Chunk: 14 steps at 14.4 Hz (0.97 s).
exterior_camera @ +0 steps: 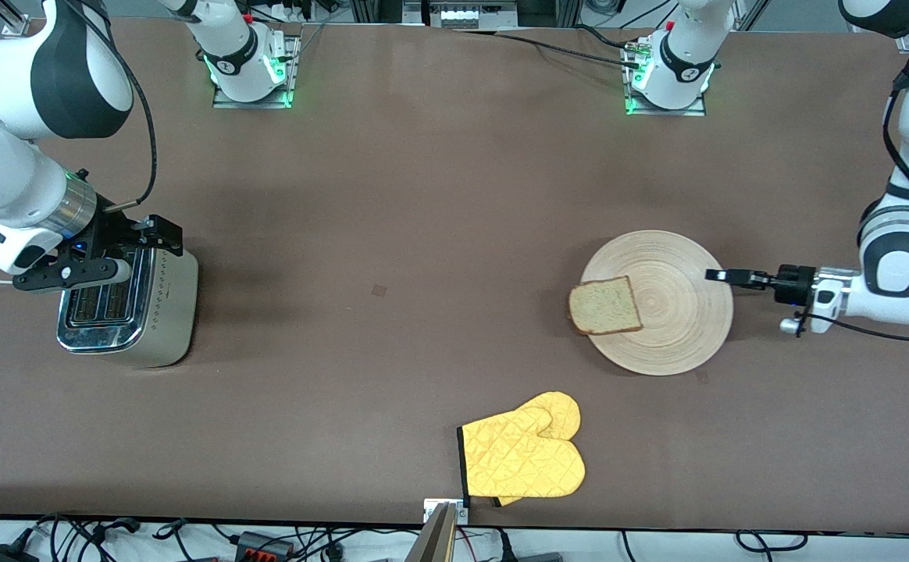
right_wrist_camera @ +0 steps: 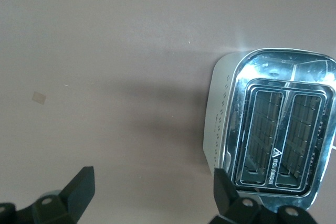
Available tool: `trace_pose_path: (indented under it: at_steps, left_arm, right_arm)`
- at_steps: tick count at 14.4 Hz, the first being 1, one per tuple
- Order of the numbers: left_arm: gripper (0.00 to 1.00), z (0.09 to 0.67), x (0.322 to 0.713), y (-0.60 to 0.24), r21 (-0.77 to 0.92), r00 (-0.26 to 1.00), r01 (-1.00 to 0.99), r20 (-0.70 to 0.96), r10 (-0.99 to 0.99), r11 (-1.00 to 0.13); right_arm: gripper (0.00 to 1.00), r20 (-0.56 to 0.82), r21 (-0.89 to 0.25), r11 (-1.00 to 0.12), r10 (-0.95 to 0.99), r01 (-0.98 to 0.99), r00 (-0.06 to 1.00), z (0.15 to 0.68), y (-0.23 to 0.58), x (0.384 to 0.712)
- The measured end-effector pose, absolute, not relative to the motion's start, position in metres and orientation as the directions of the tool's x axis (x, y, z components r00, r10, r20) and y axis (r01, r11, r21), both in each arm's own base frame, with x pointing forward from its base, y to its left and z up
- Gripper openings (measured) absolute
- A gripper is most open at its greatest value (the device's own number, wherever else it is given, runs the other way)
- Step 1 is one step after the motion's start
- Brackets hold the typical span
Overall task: Move plate and put bread in toaster
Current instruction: 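Push the wooden plate with the left gripper toward the toaster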
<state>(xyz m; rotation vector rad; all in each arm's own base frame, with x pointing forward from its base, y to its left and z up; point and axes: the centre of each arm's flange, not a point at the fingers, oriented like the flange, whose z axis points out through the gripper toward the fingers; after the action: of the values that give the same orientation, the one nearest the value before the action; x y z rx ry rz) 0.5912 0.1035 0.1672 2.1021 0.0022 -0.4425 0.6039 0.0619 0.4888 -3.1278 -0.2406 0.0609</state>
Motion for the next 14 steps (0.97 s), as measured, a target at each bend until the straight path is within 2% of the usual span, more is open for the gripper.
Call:
trace_pose_path:
  at_steps: [7, 11, 14]
  left_arm:
    - [0.10, 0.179, 0.611, -0.095, 0.873, 0.900, 0.200, -0.343, -0.268, -0.444]
    - [0.10, 0.168, 0.596, -0.209, 0.883, 0.882, 0.165, -0.332, -0.334, -0.440]
    - [0.10, 0.159, 0.589, -0.256, 0.895, 0.877, 0.182, -0.335, -0.344, -0.407]
  right_arm:
    - [1.00, -0.038, -0.007, -0.988, 0.152, 0.152, 0.988, 0.489, 0.062, 0.604]
    - [1.00, -0.039, -0.007, -0.988, 0.152, 0.152, 0.988, 0.488, 0.061, 0.604]
    - [1.00, -0.045, -0.007, -0.989, 0.147, 0.146, 0.988, 0.484, 0.058, 0.605]
